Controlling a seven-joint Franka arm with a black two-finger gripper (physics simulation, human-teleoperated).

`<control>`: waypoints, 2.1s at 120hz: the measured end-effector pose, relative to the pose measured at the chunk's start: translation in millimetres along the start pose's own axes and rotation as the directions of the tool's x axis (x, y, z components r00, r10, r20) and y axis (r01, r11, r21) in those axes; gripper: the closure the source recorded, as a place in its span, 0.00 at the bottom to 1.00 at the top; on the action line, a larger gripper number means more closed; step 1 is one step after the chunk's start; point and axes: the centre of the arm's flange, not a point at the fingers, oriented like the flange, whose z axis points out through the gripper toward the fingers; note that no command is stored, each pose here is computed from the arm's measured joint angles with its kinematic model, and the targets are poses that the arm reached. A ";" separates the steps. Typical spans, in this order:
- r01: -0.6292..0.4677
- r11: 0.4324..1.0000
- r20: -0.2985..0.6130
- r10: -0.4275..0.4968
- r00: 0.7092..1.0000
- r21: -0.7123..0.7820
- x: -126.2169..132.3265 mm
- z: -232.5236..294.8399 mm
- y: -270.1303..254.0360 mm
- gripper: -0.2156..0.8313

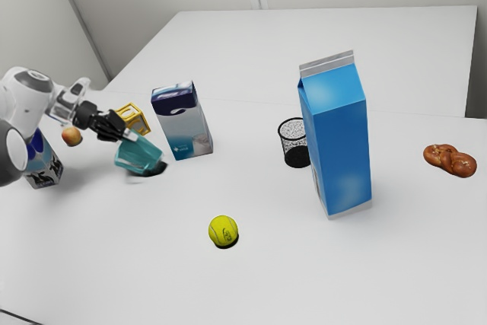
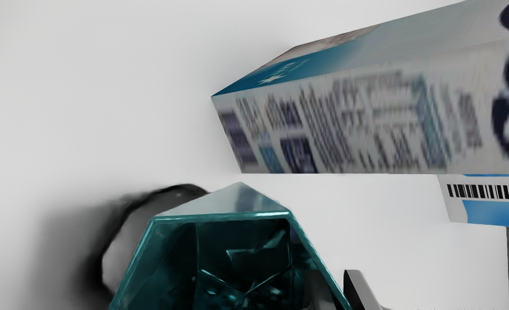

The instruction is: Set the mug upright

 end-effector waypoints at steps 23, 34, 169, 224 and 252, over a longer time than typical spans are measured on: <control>-0.048 0.998 0.014 0.047 0.999 0.048 -6.9 -17.5 49.3 0.92; -0.099 0.983 0.099 0.085 0.991 0.152 -2.0 -7.6 84.7 0.94; -0.152 0.612 0.206 -0.019 0.978 0.776 -33.1 147.7 185.4 0.96; -0.040 0.613 0.094 -0.057 0.994 0.789 -28.9 152.3 192.7 0.45; -0.032 0.615 0.048 -0.009 0.999 0.788 -13.3 120.2 259.3 0.29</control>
